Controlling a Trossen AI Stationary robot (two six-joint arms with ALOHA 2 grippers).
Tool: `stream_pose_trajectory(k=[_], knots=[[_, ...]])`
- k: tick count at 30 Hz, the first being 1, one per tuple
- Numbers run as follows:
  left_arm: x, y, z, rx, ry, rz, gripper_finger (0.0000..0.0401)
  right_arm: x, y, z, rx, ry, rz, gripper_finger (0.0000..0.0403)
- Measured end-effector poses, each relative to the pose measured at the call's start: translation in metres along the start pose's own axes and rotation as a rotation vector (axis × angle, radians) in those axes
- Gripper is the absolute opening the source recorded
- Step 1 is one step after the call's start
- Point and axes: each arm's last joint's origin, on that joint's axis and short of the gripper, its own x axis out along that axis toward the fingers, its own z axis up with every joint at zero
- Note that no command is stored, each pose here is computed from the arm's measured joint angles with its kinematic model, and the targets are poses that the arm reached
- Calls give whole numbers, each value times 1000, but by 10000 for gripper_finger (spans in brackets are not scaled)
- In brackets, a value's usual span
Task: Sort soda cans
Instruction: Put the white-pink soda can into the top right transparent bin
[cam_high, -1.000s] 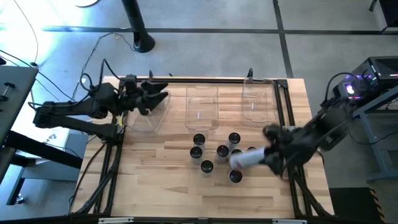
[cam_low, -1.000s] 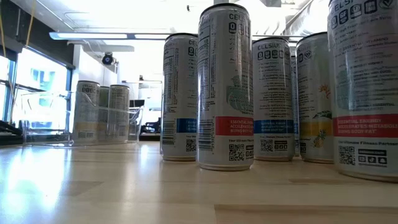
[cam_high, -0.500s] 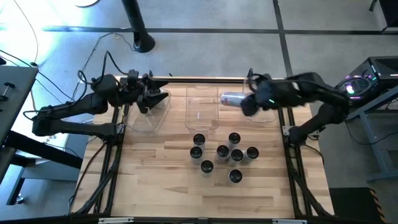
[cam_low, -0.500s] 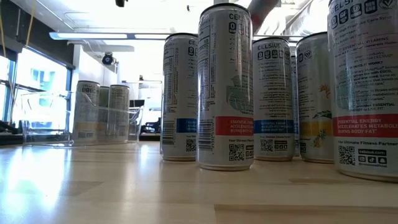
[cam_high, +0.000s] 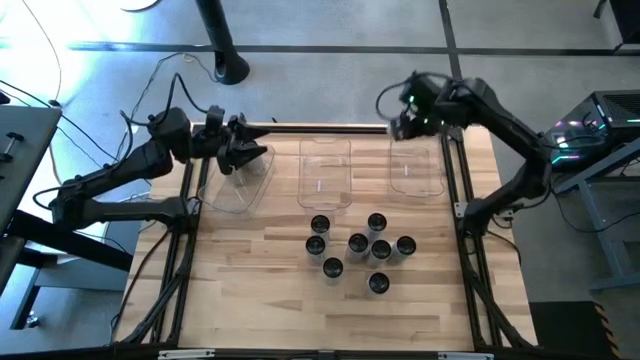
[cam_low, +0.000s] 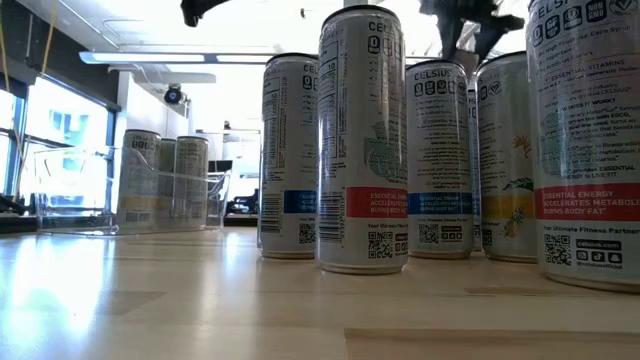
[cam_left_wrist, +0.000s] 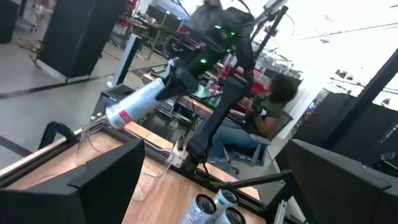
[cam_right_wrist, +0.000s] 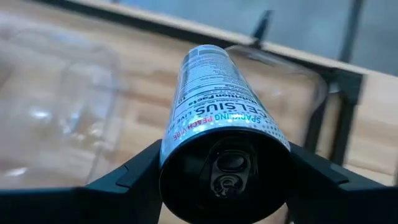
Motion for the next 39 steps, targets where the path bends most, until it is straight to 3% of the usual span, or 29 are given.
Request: stream_pose_trajectory(k=[7, 18, 25, 31, 35, 39], knots=[[-1, 2, 4, -22, -34, 8, 385, 44, -27, 19, -30, 169, -50, 243], [-1, 3, 5, -25, -61, 58, 385, 113, -59, -1, -107, 431, -187, 243], [1, 5, 4, -29, -64, 76, 385, 132, -64, 8, -96, 333, -135, 243], [2, 6, 3, -47, -61, 80, 385, 143, -79, 13, -56, 390, -180, 243], [2, 6, 4, -47, -69, 94, 385, 149, -80, 22, -15, 328, -103, 243], [2, 6, 4, -49, -69, 94, 385, 151, -87, 24, 22, 355, -72, 243]])
